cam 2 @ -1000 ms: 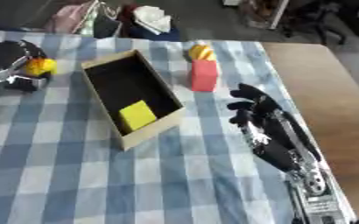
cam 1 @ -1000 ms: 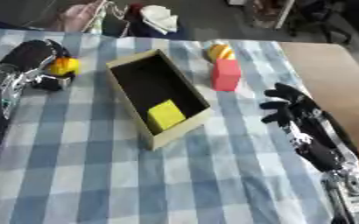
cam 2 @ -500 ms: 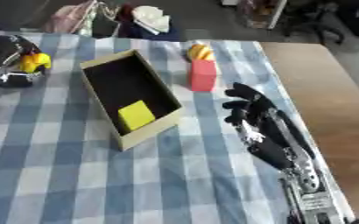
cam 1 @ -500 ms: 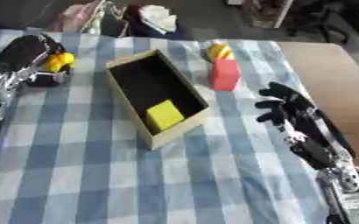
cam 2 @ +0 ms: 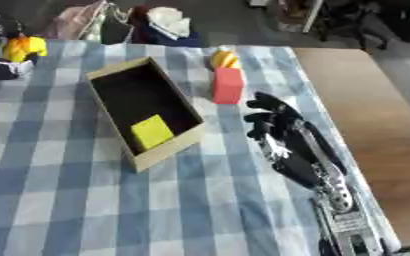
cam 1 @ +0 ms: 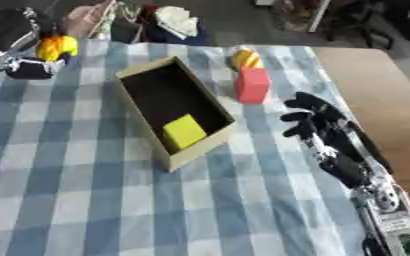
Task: Pick up objects on the table and place them in the box.
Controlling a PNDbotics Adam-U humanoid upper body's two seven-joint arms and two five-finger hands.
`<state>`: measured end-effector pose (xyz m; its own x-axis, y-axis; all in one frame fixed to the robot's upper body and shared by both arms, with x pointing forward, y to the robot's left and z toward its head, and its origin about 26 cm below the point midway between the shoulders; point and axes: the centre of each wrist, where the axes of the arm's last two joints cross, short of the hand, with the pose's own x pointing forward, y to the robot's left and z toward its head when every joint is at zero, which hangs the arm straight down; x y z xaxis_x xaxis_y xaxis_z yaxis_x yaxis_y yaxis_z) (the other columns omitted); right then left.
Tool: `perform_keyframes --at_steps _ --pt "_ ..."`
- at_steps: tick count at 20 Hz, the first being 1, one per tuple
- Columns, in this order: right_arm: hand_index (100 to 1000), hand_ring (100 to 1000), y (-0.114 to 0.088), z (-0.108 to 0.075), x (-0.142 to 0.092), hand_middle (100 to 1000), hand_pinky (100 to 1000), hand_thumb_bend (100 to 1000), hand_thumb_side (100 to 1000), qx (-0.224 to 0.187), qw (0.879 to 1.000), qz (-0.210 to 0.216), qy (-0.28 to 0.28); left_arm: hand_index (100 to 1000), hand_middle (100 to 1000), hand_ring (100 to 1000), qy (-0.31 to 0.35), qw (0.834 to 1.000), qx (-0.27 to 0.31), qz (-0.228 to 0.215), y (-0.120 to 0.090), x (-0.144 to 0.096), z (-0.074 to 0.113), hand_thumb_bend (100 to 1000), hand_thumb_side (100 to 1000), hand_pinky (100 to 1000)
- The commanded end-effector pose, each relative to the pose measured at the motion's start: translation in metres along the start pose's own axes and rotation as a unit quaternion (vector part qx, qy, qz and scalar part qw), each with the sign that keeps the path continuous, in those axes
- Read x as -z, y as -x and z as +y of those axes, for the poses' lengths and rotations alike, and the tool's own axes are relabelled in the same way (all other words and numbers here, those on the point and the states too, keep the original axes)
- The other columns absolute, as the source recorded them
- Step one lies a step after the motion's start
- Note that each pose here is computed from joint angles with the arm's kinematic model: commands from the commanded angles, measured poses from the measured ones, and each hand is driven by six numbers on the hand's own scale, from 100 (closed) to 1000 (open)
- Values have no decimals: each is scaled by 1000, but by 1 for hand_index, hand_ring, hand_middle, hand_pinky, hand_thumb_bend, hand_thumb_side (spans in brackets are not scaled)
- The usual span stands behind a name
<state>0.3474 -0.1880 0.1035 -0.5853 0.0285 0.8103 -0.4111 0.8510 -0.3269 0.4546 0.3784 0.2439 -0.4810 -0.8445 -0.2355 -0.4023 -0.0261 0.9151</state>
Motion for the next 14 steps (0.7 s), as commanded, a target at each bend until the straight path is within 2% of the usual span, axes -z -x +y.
perform_keyframes --at_steps 1,8,14 --pt "927 779 -4 -6 1 825 647 100 502 -12 1000 -6 -1 656 380 472 -15 999 -1 -51 -11 15 22 118 172 646" --pt "927 780 -4 -4 3 826 648 100 501 -8 1000 -8 -5 675 406 491 8 991 -33 -129 -48 39 11 100 192 660" --pt "927 780 -5 -2 4 826 648 100 501 -5 1000 -9 -8 699 437 513 35 984 -50 -168 -71 49 -5 100 213 672"
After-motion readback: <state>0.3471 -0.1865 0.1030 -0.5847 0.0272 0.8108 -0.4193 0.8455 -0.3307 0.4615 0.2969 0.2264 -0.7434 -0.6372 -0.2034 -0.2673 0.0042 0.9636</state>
